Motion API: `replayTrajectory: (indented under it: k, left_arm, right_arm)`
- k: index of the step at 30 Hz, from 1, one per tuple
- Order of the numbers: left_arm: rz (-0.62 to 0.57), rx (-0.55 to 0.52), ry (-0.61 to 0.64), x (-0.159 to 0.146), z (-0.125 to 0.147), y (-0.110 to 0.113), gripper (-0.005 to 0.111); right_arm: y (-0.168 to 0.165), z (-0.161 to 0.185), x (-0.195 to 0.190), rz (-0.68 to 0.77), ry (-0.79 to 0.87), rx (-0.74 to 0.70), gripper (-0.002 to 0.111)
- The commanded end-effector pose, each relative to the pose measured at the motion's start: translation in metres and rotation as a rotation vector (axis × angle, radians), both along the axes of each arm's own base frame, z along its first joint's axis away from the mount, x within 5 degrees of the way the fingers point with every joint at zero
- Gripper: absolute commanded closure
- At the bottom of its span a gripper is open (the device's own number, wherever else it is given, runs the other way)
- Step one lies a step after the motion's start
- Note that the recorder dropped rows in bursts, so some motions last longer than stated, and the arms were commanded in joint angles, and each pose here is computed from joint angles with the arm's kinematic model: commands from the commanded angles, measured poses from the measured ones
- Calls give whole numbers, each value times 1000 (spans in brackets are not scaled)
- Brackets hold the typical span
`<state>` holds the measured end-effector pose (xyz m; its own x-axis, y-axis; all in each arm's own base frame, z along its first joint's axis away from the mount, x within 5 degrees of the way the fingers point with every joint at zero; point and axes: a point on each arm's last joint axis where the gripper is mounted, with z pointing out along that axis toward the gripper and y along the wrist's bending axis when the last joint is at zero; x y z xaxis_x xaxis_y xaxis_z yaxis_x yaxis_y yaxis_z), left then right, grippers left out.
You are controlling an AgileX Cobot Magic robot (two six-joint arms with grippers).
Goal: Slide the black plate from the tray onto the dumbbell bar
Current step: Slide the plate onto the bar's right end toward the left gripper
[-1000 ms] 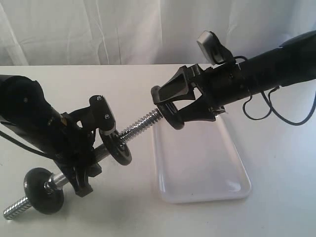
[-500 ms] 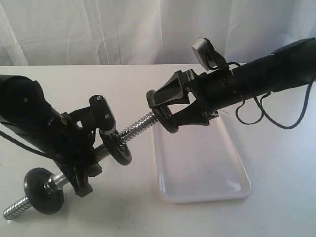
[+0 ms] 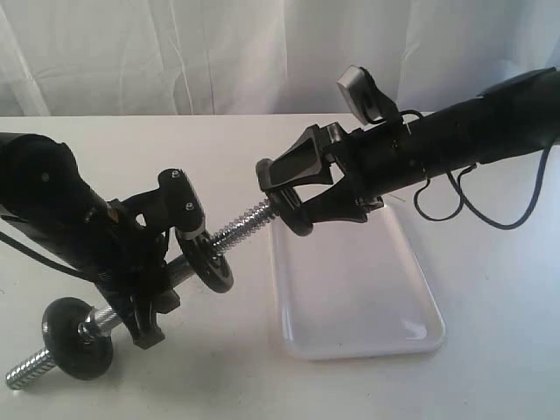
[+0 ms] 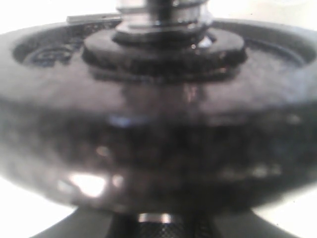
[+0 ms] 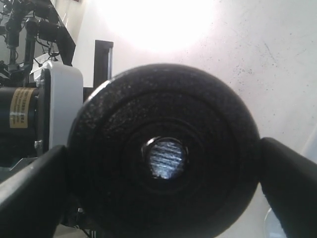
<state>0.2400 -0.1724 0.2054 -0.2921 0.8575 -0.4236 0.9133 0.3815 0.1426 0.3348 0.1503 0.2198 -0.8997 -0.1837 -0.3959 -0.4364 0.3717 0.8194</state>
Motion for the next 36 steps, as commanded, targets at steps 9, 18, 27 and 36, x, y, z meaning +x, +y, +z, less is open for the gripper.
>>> replayTrajectory:
  k: [9, 18, 27, 36]
  left_arm:
    - [40, -98, -105, 4, 27, -2, 107]
    - [40, -99, -106, 4, 27, -2, 107]
    - [40, -99, -106, 4, 27, -2, 107]
    - [40, -99, -106, 4, 27, -2, 107]
  right_arm:
    - [13, 11, -6, 34, -14, 82, 108]
    - [17, 11, -8, 46, -14, 82, 108]
    - [28, 11, -14, 84, -20, 82, 108]
    - [30, 15, -12, 76, -55, 119, 99]
